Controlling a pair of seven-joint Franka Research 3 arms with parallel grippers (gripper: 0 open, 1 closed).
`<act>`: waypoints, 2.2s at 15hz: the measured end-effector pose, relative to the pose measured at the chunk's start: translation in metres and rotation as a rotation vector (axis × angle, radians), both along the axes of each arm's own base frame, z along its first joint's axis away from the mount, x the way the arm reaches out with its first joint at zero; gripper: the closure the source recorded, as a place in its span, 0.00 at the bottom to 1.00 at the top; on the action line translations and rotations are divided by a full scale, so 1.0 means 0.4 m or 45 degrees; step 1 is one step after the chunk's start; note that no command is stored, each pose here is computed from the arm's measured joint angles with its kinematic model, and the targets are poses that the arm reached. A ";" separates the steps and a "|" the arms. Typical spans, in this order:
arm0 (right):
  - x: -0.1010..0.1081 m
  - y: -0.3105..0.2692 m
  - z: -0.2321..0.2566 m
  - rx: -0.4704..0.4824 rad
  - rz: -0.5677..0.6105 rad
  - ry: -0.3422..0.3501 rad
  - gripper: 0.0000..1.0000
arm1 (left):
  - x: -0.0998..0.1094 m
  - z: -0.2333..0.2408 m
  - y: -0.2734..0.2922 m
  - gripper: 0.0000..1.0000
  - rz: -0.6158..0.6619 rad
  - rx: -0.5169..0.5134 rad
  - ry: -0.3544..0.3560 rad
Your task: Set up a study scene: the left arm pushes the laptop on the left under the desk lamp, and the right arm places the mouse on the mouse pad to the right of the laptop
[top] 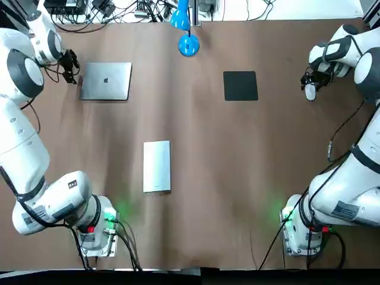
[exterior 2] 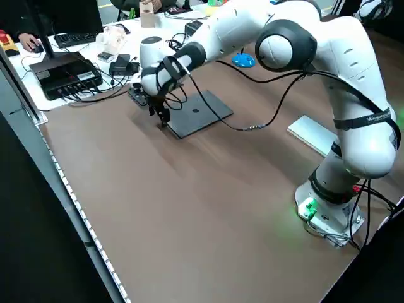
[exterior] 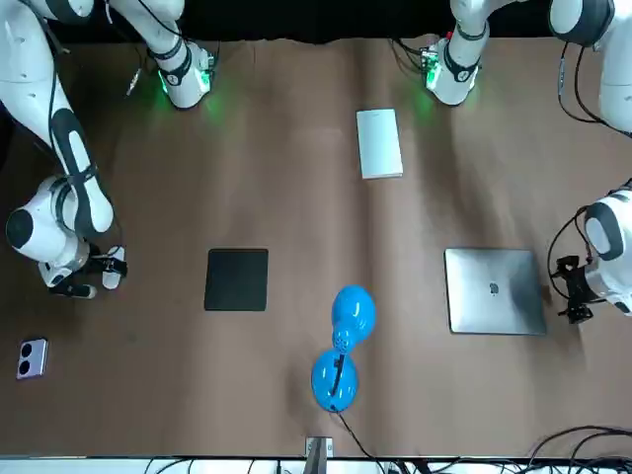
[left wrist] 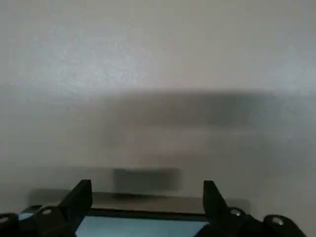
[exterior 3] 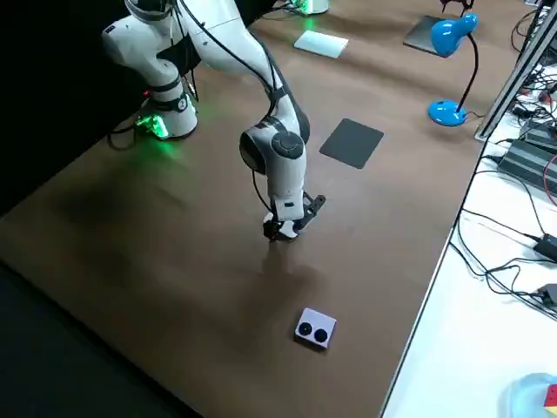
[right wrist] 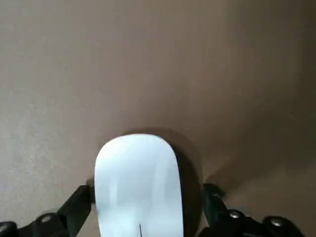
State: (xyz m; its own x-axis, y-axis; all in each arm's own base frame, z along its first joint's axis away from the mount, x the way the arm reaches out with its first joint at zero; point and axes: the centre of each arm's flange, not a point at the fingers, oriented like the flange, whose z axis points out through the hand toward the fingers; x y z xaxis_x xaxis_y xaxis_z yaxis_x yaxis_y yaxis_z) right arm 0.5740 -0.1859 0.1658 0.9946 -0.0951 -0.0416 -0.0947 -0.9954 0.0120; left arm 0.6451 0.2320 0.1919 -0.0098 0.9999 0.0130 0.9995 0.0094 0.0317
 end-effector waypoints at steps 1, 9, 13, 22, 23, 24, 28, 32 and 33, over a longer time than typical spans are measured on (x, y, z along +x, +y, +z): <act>-0.001 -0.002 0.000 0.000 -0.002 0.000 0.00 | -0.007 -0.013 -0.006 0.00 -0.004 0.001 -0.008; -0.002 -0.007 0.003 0.000 -0.006 -0.003 0.12 | -0.044 -0.066 -0.035 0.00 -0.018 0.004 -0.054; 0.002 -0.006 0.014 -0.002 -0.006 -0.012 0.31 | -0.040 -0.066 -0.058 0.00 -0.033 -0.008 -0.054; 0.059 0.051 0.064 0.007 0.045 -0.087 0.37 | -0.003 -0.068 -0.219 0.00 -0.029 -0.061 -0.048; 0.074 0.063 0.088 0.007 0.056 -0.111 0.37 | 0.000 -0.068 -0.246 0.00 -0.023 -0.065 -0.033; 0.083 0.072 0.110 0.006 0.063 -0.128 0.37 | 0.003 -0.068 -0.278 0.00 -0.020 -0.070 -0.015; 0.103 0.111 0.171 0.010 0.074 -0.177 0.37 | 0.005 -0.066 -0.387 0.00 -0.026 -0.087 0.042; 0.133 0.265 0.219 0.036 0.035 -0.193 0.37 | -0.008 -0.067 -0.443 0.00 -0.031 -0.114 0.056; 0.139 0.317 0.225 0.041 0.026 -0.195 0.37 | -0.010 -0.067 -0.457 0.00 -0.030 -0.120 0.059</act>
State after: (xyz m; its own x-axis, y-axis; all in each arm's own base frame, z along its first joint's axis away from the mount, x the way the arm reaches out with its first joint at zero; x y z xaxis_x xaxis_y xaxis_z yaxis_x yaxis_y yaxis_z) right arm 0.6295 -0.0590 0.2558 0.9913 -0.0756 0.1081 -0.0724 -0.9968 -0.0332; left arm 0.6412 0.0492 0.1651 0.0121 0.9966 -0.0810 0.9998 -0.0133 -0.0142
